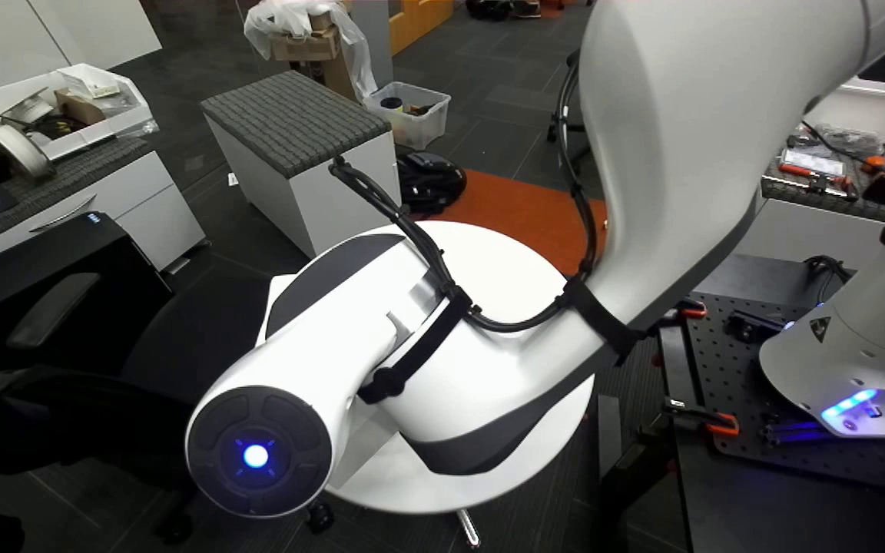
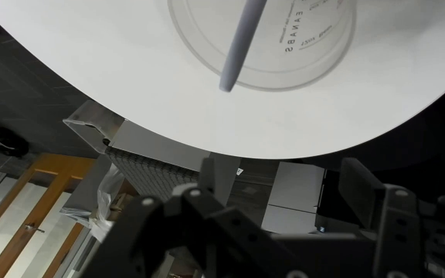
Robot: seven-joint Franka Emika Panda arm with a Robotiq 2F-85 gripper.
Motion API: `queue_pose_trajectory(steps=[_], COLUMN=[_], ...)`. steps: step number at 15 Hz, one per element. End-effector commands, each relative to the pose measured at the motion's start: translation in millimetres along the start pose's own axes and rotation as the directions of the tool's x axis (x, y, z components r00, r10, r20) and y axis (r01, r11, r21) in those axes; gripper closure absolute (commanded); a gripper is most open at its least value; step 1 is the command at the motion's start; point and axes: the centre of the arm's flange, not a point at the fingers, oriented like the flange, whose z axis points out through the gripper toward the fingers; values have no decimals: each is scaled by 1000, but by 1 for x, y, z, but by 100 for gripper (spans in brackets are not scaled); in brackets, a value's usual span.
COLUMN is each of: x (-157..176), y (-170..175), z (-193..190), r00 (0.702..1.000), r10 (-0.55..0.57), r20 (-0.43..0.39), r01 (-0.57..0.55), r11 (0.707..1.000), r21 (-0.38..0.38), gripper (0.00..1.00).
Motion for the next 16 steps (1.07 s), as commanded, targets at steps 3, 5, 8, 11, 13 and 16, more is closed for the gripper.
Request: queue_pose_trajectory(steps=[3,5,8,11,13,16], x=[12,9,12,17,21,28], y=[13,24,53,94,124,168], z=[-9,-16,-18,-13,-8,5], r00=[1000,998,989,972,959,943], r10=[22,34,81,145,184,191], r20=[9,52,125,186,217,271], r01=[-23,-34,-84,-152,-199,-227], r11=[1000,999,996,988,979,968], r21=[15,16,18,28,48,108], gripper=[0,0,0,0,0,0])
